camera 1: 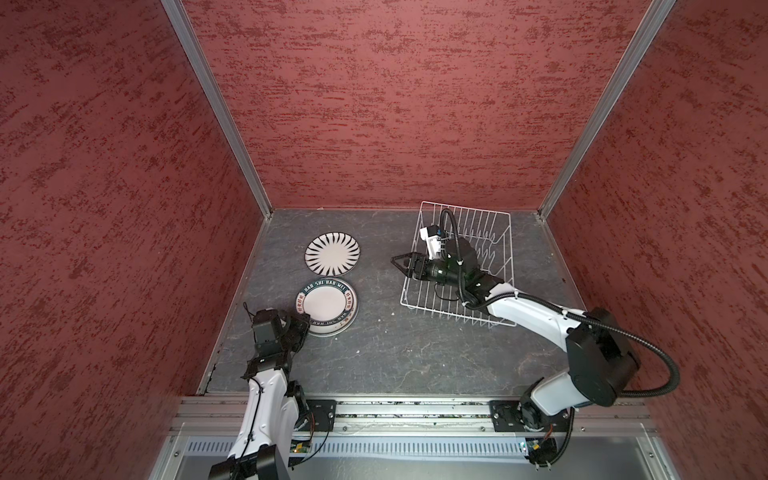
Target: Unload the plates from the dish rack
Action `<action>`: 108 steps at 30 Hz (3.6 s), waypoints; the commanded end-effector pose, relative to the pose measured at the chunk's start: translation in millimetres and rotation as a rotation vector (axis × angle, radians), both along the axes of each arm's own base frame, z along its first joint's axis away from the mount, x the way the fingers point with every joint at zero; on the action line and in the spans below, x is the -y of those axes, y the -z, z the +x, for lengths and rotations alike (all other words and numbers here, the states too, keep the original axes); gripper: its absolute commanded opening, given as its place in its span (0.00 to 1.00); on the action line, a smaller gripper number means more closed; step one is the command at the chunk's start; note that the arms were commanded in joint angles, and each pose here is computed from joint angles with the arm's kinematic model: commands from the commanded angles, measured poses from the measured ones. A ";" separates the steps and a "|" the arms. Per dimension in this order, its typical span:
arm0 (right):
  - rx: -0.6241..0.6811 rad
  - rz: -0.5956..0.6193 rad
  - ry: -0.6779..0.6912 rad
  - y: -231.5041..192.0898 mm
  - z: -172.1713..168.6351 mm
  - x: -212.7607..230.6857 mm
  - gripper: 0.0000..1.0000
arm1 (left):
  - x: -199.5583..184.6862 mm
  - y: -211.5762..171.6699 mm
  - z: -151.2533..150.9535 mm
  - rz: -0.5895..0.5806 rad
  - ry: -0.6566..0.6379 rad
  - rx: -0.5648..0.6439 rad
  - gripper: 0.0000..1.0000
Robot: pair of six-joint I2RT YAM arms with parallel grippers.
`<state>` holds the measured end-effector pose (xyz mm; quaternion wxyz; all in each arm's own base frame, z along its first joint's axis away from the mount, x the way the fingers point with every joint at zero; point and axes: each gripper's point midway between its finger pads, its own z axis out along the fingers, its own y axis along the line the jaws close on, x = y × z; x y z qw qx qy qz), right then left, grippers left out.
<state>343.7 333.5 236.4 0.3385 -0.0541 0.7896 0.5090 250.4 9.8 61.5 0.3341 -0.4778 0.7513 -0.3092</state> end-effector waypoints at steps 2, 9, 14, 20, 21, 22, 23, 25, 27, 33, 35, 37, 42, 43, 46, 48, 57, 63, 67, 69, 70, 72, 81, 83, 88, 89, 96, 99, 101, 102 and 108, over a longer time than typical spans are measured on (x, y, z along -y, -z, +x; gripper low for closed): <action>0.010 0.000 0.032 -2.5 8.3 1.6 0.75 | -3.8 -4.2 2.9 0.034 0.001 0.034 0.00; 0.009 -0.003 0.038 -2.7 9.3 2.3 0.75 | -5.9 -10.6 2.4 0.048 -0.009 0.046 0.13; 0.010 -0.004 0.041 -2.7 9.7 2.6 0.75 | -6.0 -10.7 2.2 0.058 -0.002 0.043 0.32; 0.010 -0.008 0.045 -2.3 10.0 3.8 0.75 | -5.8 -12.7 2.6 0.074 0.012 0.045 0.64; 0.011 -0.008 0.047 -2.7 10.0 4.3 0.75 | -5.8 -13.1 2.5 0.085 0.019 0.042 0.75; 0.011 -0.009 0.047 -2.5 9.7 4.5 0.75 | -6.2 -13.2 2.2 0.096 0.024 0.037 0.81; 0.011 -0.009 0.046 -2.6 9.3 4.7 0.75 | -6.5 -13.1 1.9 0.104 0.027 0.032 0.84; 0.012 -0.009 0.047 -3.0 8.6 5.5 0.75 | -6.2 -14.3 2.1 0.114 0.035 0.032 0.88; 0.015 -0.011 0.052 -2.9 8.2 6.9 0.75 | -6.8 -15.6 2.2 0.127 0.037 0.029 0.89; 0.013 -0.018 0.059 -0.5 7.1 9.4 0.75 | -8.4 -20.6 1.7 0.152 0.032 0.025 0.91; 0.014 -0.018 0.060 -0.5 7.1 9.8 0.75 | -7.7 -24.7 1.3 0.178 0.041 0.029 0.92; 0.019 -0.014 0.060 -1.6 7.5 9.7 0.75 | -6.6 -28.3 0.1 0.210 0.053 0.026 0.92; 0.047 -0.008 0.054 -6.1 7.9 9.5 0.75 | -2.2 -26.4 -7.2 0.247 0.072 -0.002 0.93; 0.047 -0.011 0.053 -5.3 7.6 9.5 0.75 | -1.1 -26.1 -8.1 0.243 0.072 -0.002 0.93; 0.058 -0.017 0.045 -7.3 6.2 11.4 0.75 | 5.9 -26.1 -8.2 0.226 0.084 0.007 0.93; 0.061 -0.024 0.046 -7.3 5.7 14.3 0.75 | 11.0 -28.6 -7.4 0.240 0.103 0.004 0.93; 0.056 -0.035 0.077 -1.6 5.5 30.5 0.75 | 7.1 -48.5 -13.2 0.388 0.126 -0.006 0.94; 0.043 -0.062 0.110 1.5 14.9 45.0 0.79 | 15.7 -76.5 -3.5 0.475 0.224 0.108 0.99; 0.077 -0.085 0.205 -14.1 25.0 78.2 0.99 | 18.9 -92.2 10.3 0.507 0.238 0.211 0.99; 0.076 -0.117 0.277 -17.6 31.3 99.9 0.99 | 19.8 -105.4 20.8 0.526 0.233 0.284 1.00; 0.075 -0.149 0.306 -18.0 35.8 111.7 0.99 | 20.6 -114.5 26.6 0.539 0.233 0.326 0.99; 0.062 -0.245 0.388 -14.0 44.1 138.2 0.99 | 22.0 -132.7 37.1 0.570 0.239 0.387 0.99; 0.333 -0.662 0.977 -7.8 37.1 290.9 0.99 | 28.2 -162.7 71.7 0.795 0.313 0.565 1.00; 0.383 -0.729 1.031 -2.0 30.1 309.5 0.99 | 30.1 -164.4 72.3 0.823 0.311 0.604 0.99; 0.483 -0.805 1.114 18.0 19.0 340.6 0.99 | 27.5 -163.2 72.1 0.893 0.307 0.625 0.99; 0.486 -0.811 1.140 21.4 19.0 347.4 0.99 | 25.7 -162.2 72.3 0.906 0.303 0.618 0.99; 0.480 -0.797 1.172 58.8 21.5 372.2 0.99 | 3.3 -162.0 66.9 1.006 0.187 0.591 0.99; 0.495 -0.790 1.170 66.1 20.4 375.9 0.99 | -9.1 -162.4 62.5 1.044 0.112 0.580 0.99; 0.513 -0.781 1.174 68.8 18.5 378.8 0.99 | -12.1 -158.9 61.3 1.050 0.099 0.568 0.99; 0.524 -0.775 1.171 70.5 17.5 379.5 0.99 | -11.8 -157.2 61.4 1.052 0.104 0.564 0.99; 0.577 -0.713 1.158 78.6 10.5 380.5 0.99 | -8.6 -156.6 63.6 1.079 0.103 0.607 0.99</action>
